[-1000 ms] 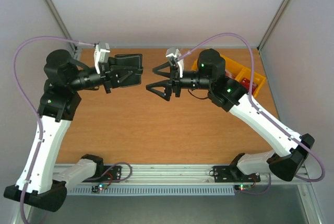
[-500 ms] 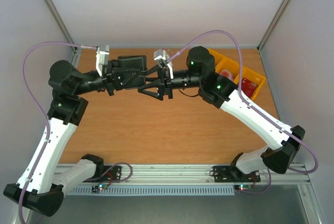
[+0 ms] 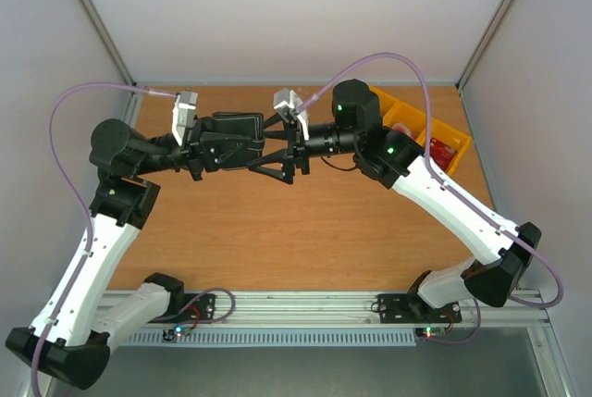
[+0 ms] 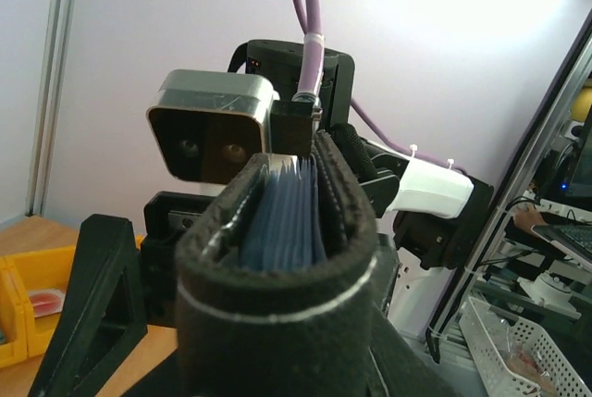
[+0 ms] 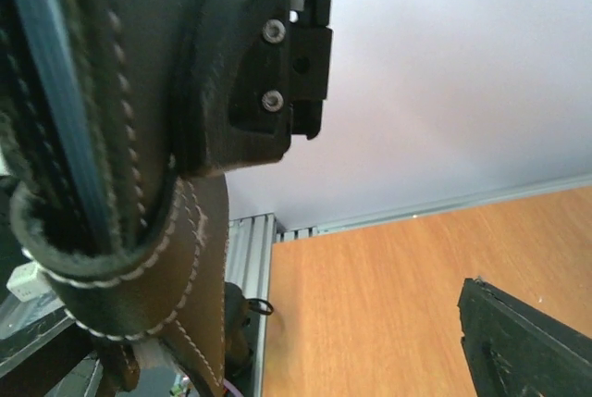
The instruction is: Take the credit cards out of the card holder
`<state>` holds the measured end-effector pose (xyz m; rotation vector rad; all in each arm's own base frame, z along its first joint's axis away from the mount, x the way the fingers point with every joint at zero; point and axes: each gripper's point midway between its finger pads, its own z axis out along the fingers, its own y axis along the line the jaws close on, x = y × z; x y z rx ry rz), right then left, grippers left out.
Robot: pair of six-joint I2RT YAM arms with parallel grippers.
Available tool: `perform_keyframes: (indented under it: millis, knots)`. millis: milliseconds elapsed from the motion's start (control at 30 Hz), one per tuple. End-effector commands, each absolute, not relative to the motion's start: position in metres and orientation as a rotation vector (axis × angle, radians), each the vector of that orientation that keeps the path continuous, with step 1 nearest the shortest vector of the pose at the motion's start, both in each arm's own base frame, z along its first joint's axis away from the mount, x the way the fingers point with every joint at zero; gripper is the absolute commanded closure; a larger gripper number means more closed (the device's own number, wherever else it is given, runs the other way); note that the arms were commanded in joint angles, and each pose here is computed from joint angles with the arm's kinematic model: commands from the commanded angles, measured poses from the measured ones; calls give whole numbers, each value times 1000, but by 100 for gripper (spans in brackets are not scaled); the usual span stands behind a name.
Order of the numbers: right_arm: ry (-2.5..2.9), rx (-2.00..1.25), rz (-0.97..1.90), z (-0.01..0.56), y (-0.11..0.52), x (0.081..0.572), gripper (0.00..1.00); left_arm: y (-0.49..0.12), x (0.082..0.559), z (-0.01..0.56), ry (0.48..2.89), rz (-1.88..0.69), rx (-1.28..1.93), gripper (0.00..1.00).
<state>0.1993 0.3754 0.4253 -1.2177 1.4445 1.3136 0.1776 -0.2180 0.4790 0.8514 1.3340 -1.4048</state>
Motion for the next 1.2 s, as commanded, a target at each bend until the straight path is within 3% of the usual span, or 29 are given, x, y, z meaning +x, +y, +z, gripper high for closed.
perform_keyframes:
  millis: [0,33,133,200,400,433,533,633,800,1000,1167]
  knots:
    - [1355,-1295,1332,441,378,178,12,-216,166,490,1247,-1362,883,100]
    - [1360,-1293,1341,440,380,178,35,-216,167,490,1247,-1349,873,100]
    - [1347,-1273,1330,440,378,179,86,-214,170,488,1253,-1320,852,100]
    - [1319,-1272,1334,443,376,176,98,-213,170,488,1256,-1322,843,100]
    - [1292,-1302,1327,444,363,166,99,-211,168,471,1283,-1313,815,98]
    - [1303,-1309,1321,442,361,166,99,-211,166,467,1280,-1314,825,88]
    - [1323,-1352,1305,438,353,157,99,-211,151,459,1260,-1342,893,43]
    - [1350,-1409,1292,434,343,146,99,-211,134,452,1237,-1357,977,28]
    - [1419,-1505,1314,427,329,126,99,-211,114,431,1267,-1397,1105,29]
    - [1429,-1543,1374,428,333,122,99,-213,143,432,1260,-1273,1012,51]
    - [1453,-1534,1336,422,337,131,99,-216,123,433,1185,-1325,1110,43]
